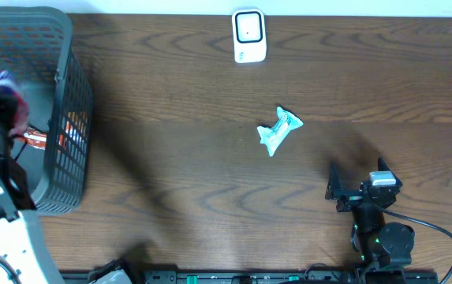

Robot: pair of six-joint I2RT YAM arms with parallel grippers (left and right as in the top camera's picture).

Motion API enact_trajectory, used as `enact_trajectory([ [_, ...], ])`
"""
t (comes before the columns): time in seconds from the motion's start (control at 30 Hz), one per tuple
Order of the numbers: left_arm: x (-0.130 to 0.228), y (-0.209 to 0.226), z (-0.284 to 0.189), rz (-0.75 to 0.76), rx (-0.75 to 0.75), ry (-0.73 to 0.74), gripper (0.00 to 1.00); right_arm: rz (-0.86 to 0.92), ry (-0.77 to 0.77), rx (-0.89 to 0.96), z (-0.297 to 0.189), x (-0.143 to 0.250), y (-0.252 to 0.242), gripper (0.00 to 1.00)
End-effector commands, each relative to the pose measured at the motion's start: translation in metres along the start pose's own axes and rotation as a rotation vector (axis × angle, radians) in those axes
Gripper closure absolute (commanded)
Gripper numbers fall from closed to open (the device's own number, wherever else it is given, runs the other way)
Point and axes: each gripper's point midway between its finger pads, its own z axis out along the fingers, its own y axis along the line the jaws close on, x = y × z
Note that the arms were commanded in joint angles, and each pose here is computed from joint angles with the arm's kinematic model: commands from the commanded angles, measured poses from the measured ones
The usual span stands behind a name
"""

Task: Scan the item barcode
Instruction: 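Carry the pink pouch out and release it beside the green wrapper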

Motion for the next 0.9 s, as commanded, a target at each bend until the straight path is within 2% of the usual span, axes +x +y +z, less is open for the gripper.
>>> enact_trajectory([
  [0.0,0.007,-0.053,-0.022,0.074,0.212,0.016,0.93,-0.007,0.003,-0.005,0.000,0.001,0.001,0.01],
  [0.07,0.011,-0.077,-0.034,0.111,0.299,0.003,0.93,-0.007,0.003,-0.005,0.000,0.001,0.001,0.01],
  [0.17,0.038,-0.101,-0.043,0.147,0.377,0.074,0.93,-0.007,0.003,-0.005,0.000,0.001,0.001,0.01],
  [0.23,0.073,-0.125,-0.054,0.250,0.464,0.153,0.93,-0.007,0.003,-0.005,0.000,0.001,0.001,0.01],
  [0.37,0.149,-0.166,-0.085,0.592,0.673,0.269,0.93,-0.007,0.003,-0.005,0.000,0.001,0.001,0.01],
  [0.5,0.225,-0.181,-0.103,0.756,0.786,0.426,0.93,-0.007,0.003,-0.005,0.000,0.001,0.001,0.01],
  [0.7,0.323,-0.174,-0.100,0.975,0.820,0.628,0.92,-0.007,0.003,-0.005,0.000,0.001,0.001,0.01],
  [0.87,0.385,-0.154,-0.075,1.070,0.730,0.741,0.92,-0.007,0.003,-0.005,0.000,0.001,0.001,0.01],
])
